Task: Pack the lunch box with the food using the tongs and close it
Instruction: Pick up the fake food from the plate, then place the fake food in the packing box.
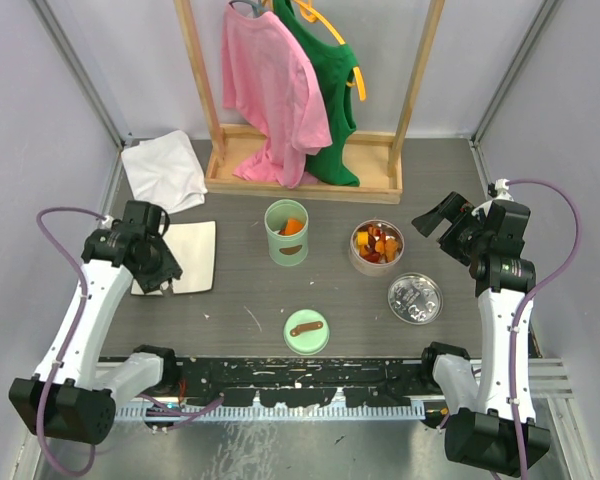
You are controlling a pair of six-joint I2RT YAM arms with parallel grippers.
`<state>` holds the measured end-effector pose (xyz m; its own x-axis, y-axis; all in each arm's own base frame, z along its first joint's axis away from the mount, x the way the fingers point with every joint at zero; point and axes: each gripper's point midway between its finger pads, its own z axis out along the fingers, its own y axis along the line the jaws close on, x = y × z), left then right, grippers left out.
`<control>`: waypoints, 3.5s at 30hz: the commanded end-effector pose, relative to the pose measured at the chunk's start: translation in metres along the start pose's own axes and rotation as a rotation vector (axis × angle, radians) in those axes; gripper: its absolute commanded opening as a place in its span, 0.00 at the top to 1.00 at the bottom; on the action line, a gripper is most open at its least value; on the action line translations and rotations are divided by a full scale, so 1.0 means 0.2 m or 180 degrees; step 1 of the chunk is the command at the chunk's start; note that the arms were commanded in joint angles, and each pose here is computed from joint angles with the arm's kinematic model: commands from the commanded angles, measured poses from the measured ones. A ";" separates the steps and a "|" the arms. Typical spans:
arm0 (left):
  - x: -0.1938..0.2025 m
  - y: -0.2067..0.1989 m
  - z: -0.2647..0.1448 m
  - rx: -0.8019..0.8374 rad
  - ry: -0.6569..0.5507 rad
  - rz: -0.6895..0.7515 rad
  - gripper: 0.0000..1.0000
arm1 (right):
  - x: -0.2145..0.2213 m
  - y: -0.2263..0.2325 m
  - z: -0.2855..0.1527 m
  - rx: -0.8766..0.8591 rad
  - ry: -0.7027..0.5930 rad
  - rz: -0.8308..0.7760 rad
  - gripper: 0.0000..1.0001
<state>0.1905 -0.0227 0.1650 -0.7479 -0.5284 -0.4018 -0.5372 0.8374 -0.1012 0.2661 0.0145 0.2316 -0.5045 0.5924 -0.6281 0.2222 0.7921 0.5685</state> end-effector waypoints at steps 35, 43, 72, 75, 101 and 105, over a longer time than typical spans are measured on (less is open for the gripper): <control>0.04 0.05 0.21 0.0003 0.0320 -0.0065 0.60 | -0.07 0.04 -0.03 -0.0086 -0.0174 -0.0102 0.00; 0.05 0.04 0.18 0.0072 0.0326 -0.0049 0.61 | -0.07 0.04 -0.03 -0.0086 -0.0173 -0.0101 0.00; -0.01 -0.17 -0.03 0.0843 0.0292 -0.0032 0.80 | -0.07 0.05 -0.03 -0.0096 -0.0164 -0.0071 0.00; -0.04 -0.22 -0.11 0.1083 0.0220 0.0017 0.80 | -0.06 0.05 -0.03 -0.0098 -0.0164 -0.0064 0.00; 0.23 -1.15 -0.83 0.3035 -0.0003 0.1234 0.78 | -0.05 0.05 -0.02 -0.0130 -0.0163 -0.0042 0.00; 0.46 -1.37 -0.77 0.2883 0.0060 0.1816 0.78 | -0.06 0.04 -0.03 -0.0077 -0.0184 -0.0071 0.00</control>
<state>0.1949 -0.2708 0.2883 -0.8712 -0.0986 -0.4809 0.2481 0.7568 -0.6047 0.2662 0.0161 0.2309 -0.5061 0.5977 -0.6217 0.2195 0.7864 0.5774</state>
